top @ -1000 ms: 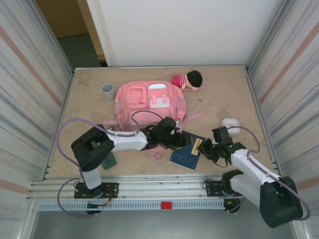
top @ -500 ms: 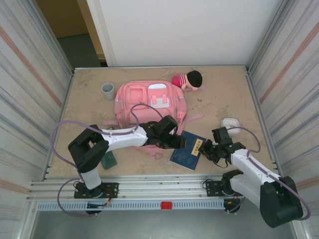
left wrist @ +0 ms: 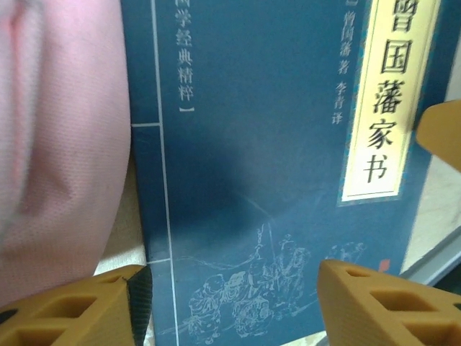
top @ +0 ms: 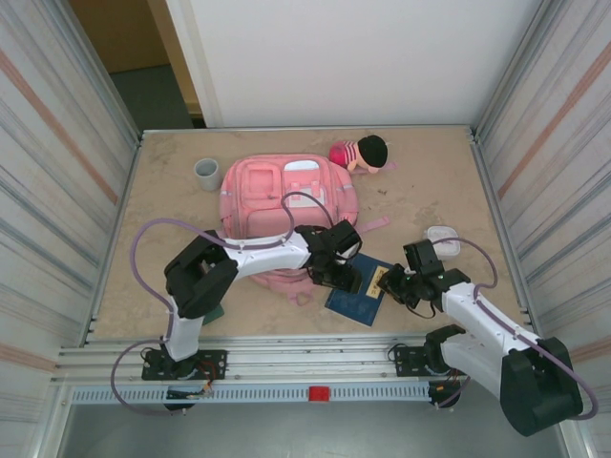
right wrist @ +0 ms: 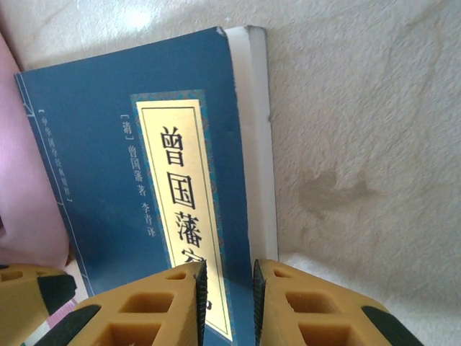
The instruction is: Pack books, pencil case, and school supplies into a backpack
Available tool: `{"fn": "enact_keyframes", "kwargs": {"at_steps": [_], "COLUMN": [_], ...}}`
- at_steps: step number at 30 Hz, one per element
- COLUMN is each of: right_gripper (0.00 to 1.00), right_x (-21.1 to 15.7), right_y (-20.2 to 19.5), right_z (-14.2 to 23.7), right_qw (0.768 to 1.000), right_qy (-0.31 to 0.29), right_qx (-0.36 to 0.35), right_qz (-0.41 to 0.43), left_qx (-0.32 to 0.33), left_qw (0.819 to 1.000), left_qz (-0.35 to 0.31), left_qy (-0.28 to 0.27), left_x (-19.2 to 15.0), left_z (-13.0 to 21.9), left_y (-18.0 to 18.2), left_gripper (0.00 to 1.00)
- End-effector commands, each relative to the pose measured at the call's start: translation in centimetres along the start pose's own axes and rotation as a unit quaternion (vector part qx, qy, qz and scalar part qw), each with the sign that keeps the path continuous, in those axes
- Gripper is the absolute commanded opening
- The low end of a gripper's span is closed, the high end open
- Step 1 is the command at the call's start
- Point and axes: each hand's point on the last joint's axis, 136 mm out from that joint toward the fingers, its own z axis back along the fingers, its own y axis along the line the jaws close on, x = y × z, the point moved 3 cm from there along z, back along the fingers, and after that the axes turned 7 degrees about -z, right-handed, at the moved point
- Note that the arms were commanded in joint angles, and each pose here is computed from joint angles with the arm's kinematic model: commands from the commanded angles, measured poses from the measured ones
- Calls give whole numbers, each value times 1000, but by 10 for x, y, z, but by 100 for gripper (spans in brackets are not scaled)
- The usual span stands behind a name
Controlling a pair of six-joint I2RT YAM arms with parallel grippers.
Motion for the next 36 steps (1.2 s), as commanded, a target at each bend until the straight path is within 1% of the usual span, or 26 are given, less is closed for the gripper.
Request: {"fn": "enact_keyframes", "kwargs": {"at_steps": [1, 3, 5, 7, 9, 10, 14, 16, 18, 22, 26, 29, 32, 34, 36], "right_gripper": [25, 26, 28, 38, 45, 46, 47, 49, 49, 49, 49, 47, 41, 35, 27], "right_x": [-1, -3, -5, -8, -12, -14, -16, -12, -13, -18, -17, -15, -14, -13, -14], "right_y": [1, -3, -6, -11, -14, -15, -23, -28, -28, -27, -28, -29, -27, -27, -27], "right_z": [4, 5, 9, 14, 17, 19, 27, 34, 33, 27, 23, 20, 15, 11, 8], "right_qw": [1000, 1000, 1000, 999, 999, 999, 998, 997, 998, 998, 997, 996, 996, 996, 995], "right_qy": [-4, -3, -2, 0, 6, 10, 3, -15, -10, 14, 20, 21, 24, 29, 34], "right_qx": [-13, -23, -29, -37, -37, -38, -58, -72, -67, -64, -77, -84, -80, -84, -88], "right_qz": [9, 8, 7, 4, 3, 2, 5, 7, 4, 4, 10, 22, 25, 23, 23], "left_qx": [69, 78, 83, 72, 44, 23, -55, -81, -93, -65, -21, -18, -27, -37, -45], "left_qw": [996, 995, 994, 995, 996, 996, 995, 993, 992, 996, 1000, 1000, 1000, 999, 999], "left_qz": [-37, -40, -42, -48, -59, -65, -82, -81, -79, -51, 3, 5, 1, -4, -7], "left_qy": [48, 53, 55, 56, 53, 50, 34, 21, 8, -18, -9, -5, 1, 6, 6], "left_x": [-20, -23, -26, -27, -25, -24, -16, -12, -9, -5, -8, -9, -7, -4, -1], "left_z": [-7, -9, -10, -12, -13, -14, -12, -8, -3, 6, 2, -4, -12, -15, -16], "left_y": [21, 25, 27, 24, 14, 7, -22, -31, -37, -25, 4, 7, 5, 1, -2], "left_gripper": [65, 65, 65, 66, 65, 64, 62, 62, 62, 62, 63, 62, 62, 62, 62]}}
